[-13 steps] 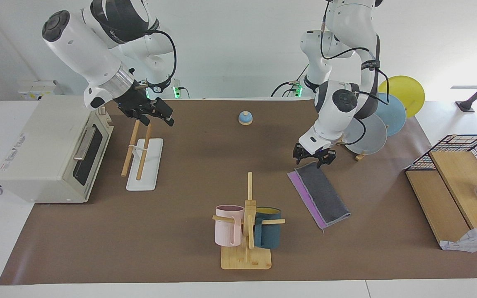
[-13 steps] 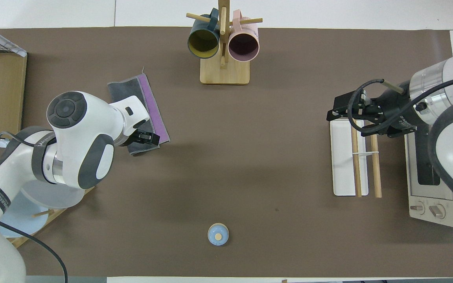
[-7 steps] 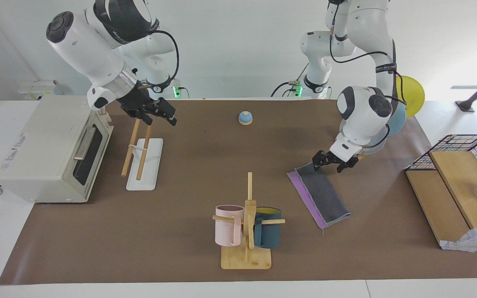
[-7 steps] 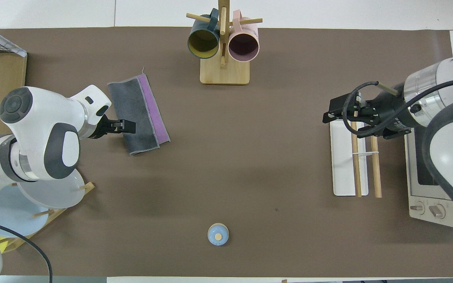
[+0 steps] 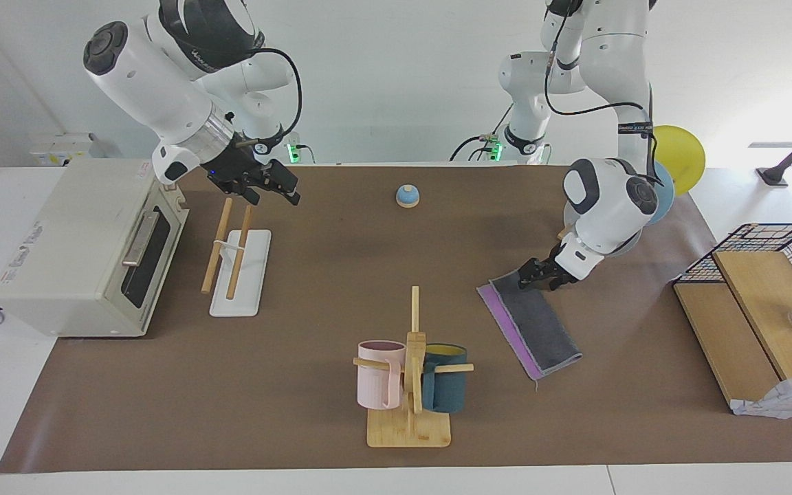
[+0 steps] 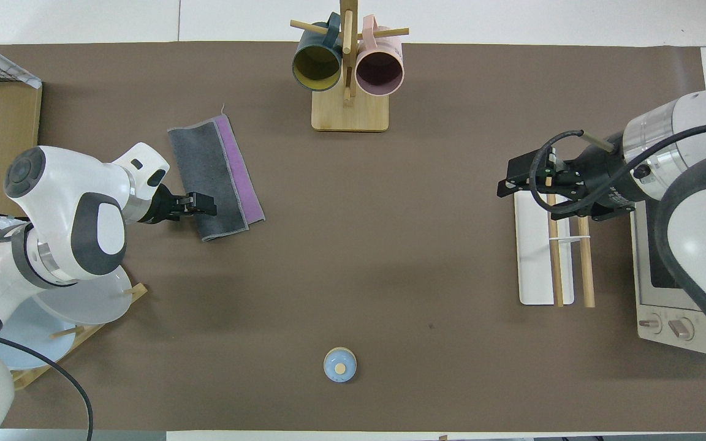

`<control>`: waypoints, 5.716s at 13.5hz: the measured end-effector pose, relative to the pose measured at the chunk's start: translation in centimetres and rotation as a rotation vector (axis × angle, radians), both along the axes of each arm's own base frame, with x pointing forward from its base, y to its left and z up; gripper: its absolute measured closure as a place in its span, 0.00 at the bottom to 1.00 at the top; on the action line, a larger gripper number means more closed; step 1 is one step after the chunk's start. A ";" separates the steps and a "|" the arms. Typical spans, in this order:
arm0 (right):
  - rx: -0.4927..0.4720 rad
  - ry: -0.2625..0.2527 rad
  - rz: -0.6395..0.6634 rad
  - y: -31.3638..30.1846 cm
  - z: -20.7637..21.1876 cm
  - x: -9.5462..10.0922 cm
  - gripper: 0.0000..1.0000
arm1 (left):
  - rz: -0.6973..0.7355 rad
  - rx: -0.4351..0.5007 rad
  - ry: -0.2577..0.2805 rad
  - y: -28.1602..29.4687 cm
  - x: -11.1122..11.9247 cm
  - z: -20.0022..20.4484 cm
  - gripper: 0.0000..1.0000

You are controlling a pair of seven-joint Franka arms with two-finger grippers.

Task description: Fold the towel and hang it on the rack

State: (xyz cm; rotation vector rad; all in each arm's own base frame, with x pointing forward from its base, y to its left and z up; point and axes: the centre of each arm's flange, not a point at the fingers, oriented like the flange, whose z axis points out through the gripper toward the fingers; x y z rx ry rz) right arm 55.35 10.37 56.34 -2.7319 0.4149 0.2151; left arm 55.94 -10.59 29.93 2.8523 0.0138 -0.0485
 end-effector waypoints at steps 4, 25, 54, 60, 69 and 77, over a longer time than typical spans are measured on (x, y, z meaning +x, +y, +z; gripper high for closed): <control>0.001 0.004 0.004 0.2 -0.1 -0.1 0.00 | 0.002 -0.003 -0.002 -0.3 -0.1 -0.4 0.14; 0.170 0.020 -0.237 3.1 -1.6 0.6 0.00 | 0.334 -0.026 0.173 -2.8 0.9 8.8 0.93; 0.535 0.270 -0.882 23.8 -5.6 -3.2 0.19 | 1.488 -0.277 0.573 -16.9 -4.9 27.5 0.93; 0.534 0.215 -0.820 23.6 -5.7 -3.1 0.91 | 1.494 -0.277 0.576 -16.9 -4.9 27.4 0.93; 0.522 0.148 -0.706 23.6 -5.9 -3.2 0.98 | 1.479 -0.263 0.573 -17.4 -5.7 27.1 0.37; 0.157 0.061 -0.163 10.4 -7.0 -1.4 0.98 | 1.255 -0.241 0.423 -11.3 -4.9 24.1 0.00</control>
